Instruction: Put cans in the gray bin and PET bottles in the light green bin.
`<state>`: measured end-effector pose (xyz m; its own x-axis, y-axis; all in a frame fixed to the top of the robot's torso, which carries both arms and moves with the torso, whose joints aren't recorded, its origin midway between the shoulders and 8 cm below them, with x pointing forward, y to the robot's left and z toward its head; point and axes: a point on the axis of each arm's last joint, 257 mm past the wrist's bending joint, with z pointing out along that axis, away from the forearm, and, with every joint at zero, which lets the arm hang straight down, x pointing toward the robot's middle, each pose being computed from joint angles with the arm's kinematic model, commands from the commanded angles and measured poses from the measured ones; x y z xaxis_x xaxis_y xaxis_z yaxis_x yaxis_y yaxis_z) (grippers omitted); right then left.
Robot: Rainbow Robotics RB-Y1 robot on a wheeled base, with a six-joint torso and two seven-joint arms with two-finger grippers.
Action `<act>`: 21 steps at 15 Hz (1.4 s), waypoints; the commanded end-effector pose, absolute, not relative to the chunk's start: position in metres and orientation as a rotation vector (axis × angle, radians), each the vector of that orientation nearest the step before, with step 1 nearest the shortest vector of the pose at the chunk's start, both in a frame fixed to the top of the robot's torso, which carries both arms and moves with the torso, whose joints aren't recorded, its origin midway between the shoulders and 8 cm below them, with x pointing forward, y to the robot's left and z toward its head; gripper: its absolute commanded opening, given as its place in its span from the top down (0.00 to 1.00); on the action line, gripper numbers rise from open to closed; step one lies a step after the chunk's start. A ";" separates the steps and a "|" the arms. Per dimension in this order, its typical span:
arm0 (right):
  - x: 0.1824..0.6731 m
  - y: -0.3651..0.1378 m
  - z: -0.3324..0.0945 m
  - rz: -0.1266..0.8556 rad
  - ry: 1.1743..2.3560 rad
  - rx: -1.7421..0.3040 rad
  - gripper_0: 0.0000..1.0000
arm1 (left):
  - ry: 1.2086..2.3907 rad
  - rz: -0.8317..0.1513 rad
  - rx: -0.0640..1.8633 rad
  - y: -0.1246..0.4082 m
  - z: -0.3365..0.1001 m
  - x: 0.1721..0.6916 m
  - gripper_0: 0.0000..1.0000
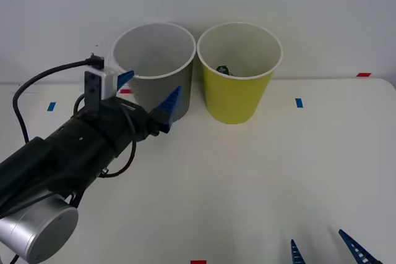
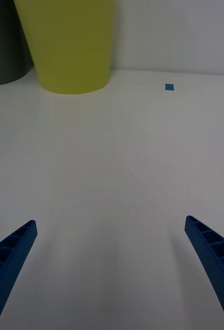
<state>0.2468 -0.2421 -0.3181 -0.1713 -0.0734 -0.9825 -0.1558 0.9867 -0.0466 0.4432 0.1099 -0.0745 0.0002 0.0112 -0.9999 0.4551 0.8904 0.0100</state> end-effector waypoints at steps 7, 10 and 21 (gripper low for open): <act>0.247 -0.242 -0.318 0.073 1.744 -0.171 0.00 | 1.608 -0.377 0.240 0.135 -0.129 0.414 0.00; 0.247 -0.242 -0.318 0.073 1.744 -0.171 0.00 | 1.560 -0.374 0.194 0.146 -0.157 0.404 0.00; 0.247 -0.242 -0.318 0.073 1.744 -0.171 0.00 | 1.627 -0.378 0.158 0.175 -0.268 0.330 0.00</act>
